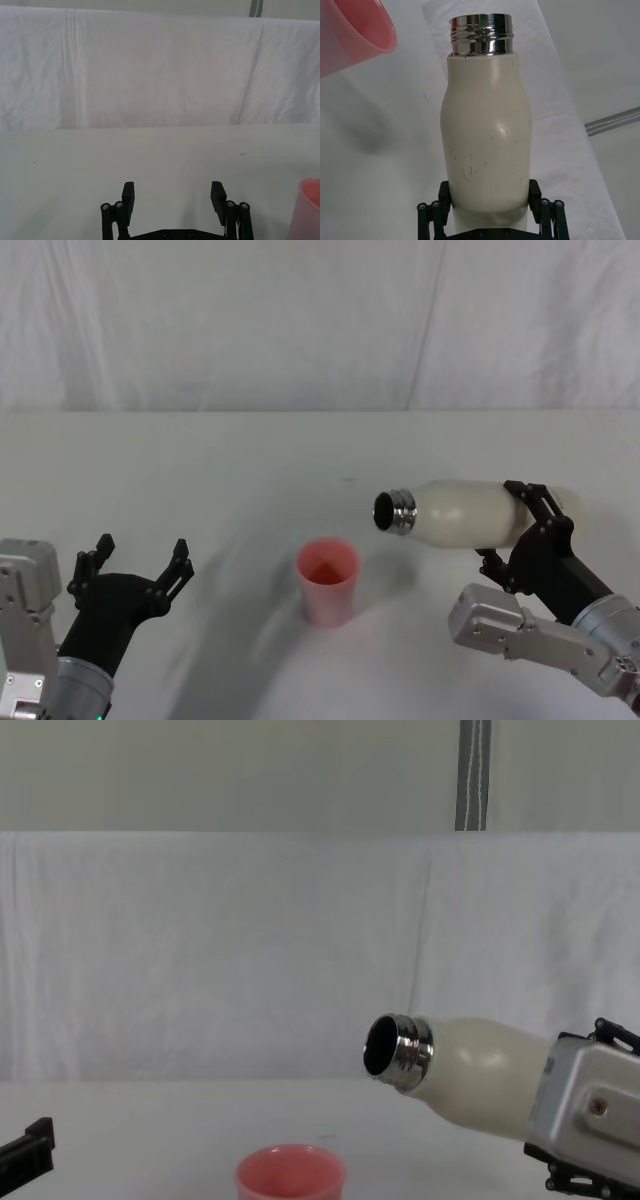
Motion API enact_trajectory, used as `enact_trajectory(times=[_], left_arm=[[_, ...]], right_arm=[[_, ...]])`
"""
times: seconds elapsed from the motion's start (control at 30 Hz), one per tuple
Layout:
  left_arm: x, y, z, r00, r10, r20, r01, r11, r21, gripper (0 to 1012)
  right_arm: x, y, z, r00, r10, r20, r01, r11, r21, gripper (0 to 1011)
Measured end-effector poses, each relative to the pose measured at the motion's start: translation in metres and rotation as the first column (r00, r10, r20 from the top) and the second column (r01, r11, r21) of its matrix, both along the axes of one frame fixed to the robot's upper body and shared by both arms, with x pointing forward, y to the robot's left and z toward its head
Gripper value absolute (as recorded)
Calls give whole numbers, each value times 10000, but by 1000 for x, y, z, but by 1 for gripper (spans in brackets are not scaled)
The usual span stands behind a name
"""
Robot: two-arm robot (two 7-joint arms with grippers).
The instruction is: Grasp the thermos with one hand and pour water into the cup lid.
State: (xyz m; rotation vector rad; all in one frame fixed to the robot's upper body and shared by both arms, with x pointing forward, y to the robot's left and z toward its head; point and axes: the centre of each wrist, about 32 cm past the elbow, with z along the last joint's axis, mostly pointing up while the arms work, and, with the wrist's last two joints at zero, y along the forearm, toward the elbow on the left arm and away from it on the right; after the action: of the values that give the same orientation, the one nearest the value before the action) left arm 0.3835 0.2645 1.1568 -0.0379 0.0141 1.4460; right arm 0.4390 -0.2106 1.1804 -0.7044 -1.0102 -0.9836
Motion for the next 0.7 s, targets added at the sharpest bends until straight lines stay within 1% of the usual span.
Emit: enact_trajectory(times=[0.3,0.7], left_arm=[[0,0,0,10000,0,0,0,10000,0,1001],[0,0,0,10000,1,1,-1,10000,0,1001]], right_arm=[[5,2,0,9999,145,7,-145,9998,-131,950],[11,9,2,9991,404,108,-398,9980,-496,950]])
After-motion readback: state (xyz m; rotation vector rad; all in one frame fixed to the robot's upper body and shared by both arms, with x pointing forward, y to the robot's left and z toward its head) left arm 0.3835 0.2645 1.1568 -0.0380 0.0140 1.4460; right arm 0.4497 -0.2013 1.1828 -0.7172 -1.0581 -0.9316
